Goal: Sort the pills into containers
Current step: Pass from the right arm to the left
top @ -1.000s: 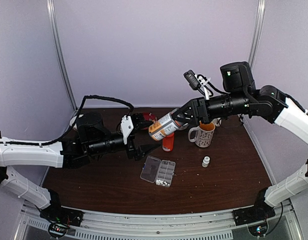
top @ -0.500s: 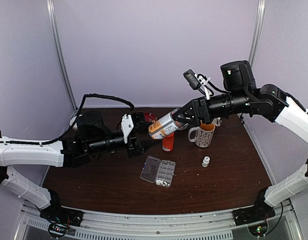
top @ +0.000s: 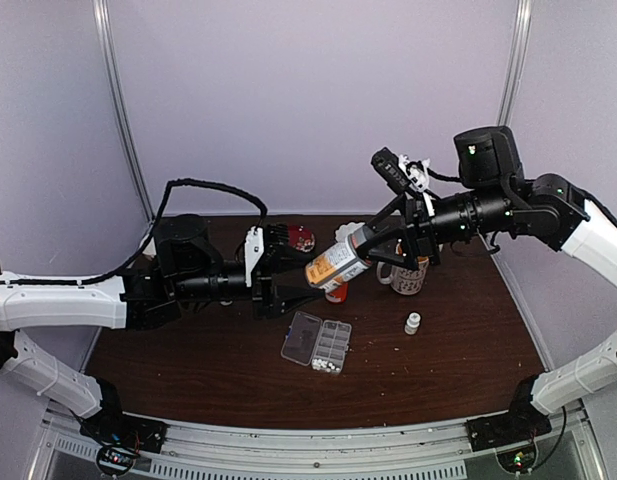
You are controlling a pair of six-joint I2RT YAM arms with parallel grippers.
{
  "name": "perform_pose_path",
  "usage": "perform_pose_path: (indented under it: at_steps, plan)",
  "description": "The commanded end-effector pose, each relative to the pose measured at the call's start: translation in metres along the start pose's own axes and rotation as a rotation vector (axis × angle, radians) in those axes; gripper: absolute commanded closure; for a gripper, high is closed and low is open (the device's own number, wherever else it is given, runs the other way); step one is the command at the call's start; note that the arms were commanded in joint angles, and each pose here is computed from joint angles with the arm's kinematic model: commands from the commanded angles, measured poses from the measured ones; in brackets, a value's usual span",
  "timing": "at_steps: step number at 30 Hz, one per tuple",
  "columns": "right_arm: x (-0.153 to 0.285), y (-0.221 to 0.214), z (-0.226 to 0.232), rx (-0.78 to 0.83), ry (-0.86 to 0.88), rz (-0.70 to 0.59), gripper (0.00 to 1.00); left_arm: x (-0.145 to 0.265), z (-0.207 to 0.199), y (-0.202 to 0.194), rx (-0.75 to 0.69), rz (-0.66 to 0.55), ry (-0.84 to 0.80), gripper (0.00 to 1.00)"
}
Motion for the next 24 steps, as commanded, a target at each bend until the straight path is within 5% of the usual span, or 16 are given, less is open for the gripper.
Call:
perform_pose_path:
  at_steps: [1, 8, 10, 13, 15, 24]
  plan:
    - [-0.009, 0.018, 0.016, 0.255, 0.125, -0.041, 0.89, -0.002, -0.009, 0.033, 0.049, -0.124, -0.122, 0.89]
    - [-0.012, 0.014, 0.016, 0.265, 0.13, -0.057, 0.89, -0.003, -0.007, 0.033, 0.06, -0.151, -0.094, 0.93]
    - [-0.008, 0.016, 0.016, 0.265, 0.106, -0.08, 0.89, -0.005, -0.006, 0.03, 0.062, -0.143, -0.079, 0.71]
    - [-0.007, 0.023, 0.009, 0.207, 0.037, -0.069, 0.96, -0.002, 0.001, 0.024, 0.093, -0.132, 0.013, 0.2]
    - [-0.007, 0.026, 0.005, 0.167, -0.004, -0.052, 0.99, 0.004, 0.008, 0.022, 0.078, -0.144, 0.099, 0.03]
    - [-0.003, 0.026, 0.001, -0.018, -0.04, -0.134, 0.98, -0.003, 0.017, 0.015, -0.027, -0.07, 0.175, 0.03]
Point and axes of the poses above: each gripper's point midway between its finger pads, its own x axis back along the fingers, its own z axis along the line the jaws close on, y = z × x, the point moved 6 cm from there along x, back along the fingers, and after that the axes turned 10 degrees about -x, right-handed, at the moved point
